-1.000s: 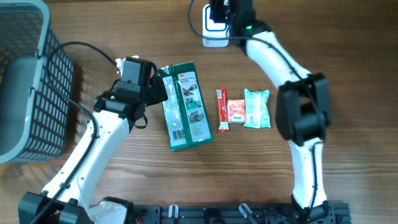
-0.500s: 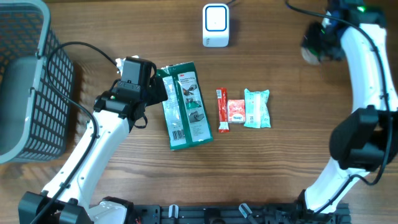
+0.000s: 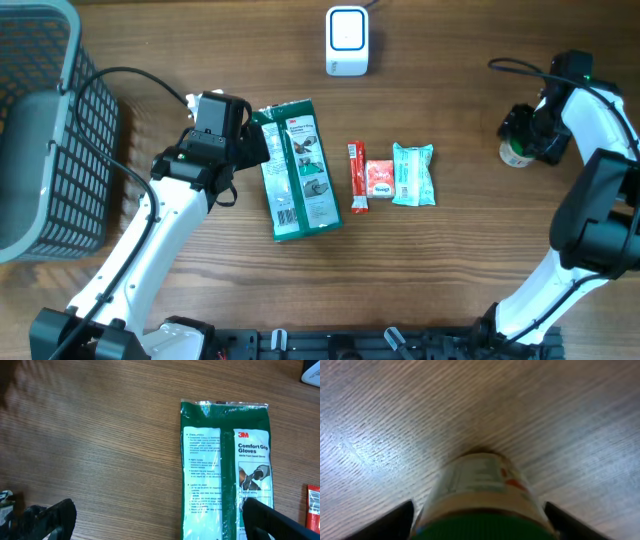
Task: Scan the item barcode
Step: 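Move the jar right and set it down, opening the right gripper, then lower the right gripper onto the mint-green tissue pack and grasp it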
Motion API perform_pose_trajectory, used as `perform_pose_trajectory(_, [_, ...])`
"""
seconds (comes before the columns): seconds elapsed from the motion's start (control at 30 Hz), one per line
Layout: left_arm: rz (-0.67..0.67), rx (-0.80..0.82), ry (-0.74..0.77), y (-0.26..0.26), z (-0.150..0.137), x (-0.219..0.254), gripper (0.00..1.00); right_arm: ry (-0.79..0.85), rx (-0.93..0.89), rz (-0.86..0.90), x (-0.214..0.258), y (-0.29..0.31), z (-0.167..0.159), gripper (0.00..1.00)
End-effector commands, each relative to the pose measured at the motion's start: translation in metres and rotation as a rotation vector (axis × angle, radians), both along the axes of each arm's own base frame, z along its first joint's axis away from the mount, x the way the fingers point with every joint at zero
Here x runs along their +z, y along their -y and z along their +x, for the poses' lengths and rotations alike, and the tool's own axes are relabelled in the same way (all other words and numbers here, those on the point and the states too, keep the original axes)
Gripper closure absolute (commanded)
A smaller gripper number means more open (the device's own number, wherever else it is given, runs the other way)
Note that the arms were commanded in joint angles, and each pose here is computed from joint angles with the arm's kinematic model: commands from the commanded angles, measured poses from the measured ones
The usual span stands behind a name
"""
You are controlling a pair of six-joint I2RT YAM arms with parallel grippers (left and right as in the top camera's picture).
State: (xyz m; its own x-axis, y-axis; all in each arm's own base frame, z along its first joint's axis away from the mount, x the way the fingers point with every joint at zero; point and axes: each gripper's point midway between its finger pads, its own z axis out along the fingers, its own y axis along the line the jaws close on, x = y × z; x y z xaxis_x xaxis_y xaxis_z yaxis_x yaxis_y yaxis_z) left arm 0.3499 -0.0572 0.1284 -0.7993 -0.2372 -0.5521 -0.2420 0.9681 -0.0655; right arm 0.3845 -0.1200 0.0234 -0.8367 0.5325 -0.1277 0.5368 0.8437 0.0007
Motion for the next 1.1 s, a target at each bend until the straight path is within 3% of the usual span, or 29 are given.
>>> perform_pose_trajectory(0.0, [0.017, 0.005, 0.011, -0.004, 0.003, 0.003, 0.0, -0.004, 0.051, -0.021, 0.015, 0.003, 0.004, 0.0])
perform_pose_trajectory(0.17, [0.017, 0.005, 0.011, -0.004, 0.003, 0.003, 0.0, -0.008, 0.088, -0.054, 0.071, 0.009, 0.009, 0.0])
perform_pose_trajectory(0.27, [0.017, 0.005, 0.011, -0.004, 0.003, 0.003, 0.0, 0.012, 0.147, 0.02, 0.106, -0.008, 0.009, 0.03])
perform_pose_trajectory(0.47, [0.017, 0.005, 0.011, -0.004, 0.003, 0.003, 0.0, 0.148, 0.477, 0.395, 0.14, -0.097, 0.008, 0.27])
perform_pose_trajectory(0.6, [0.017, 0.005, 0.011, -0.004, 0.003, 0.003, 0.0, 0.08, 0.514, 0.452, 0.126, -0.121, -0.007, 0.3])
perform_pose_trajectory(0.73, [0.018, 0.005, 0.011, -0.004, 0.003, 0.003, 0.0, -0.025, 0.572, 0.483, 0.081, -0.157, -0.028, 0.33])
perform_pose_trajectory(1.07, [0.017, 0.005, 0.011, -0.004, 0.003, 0.003, 0.0, -0.024, 0.633, 0.408, -0.006, -0.197, -0.042, 0.47])
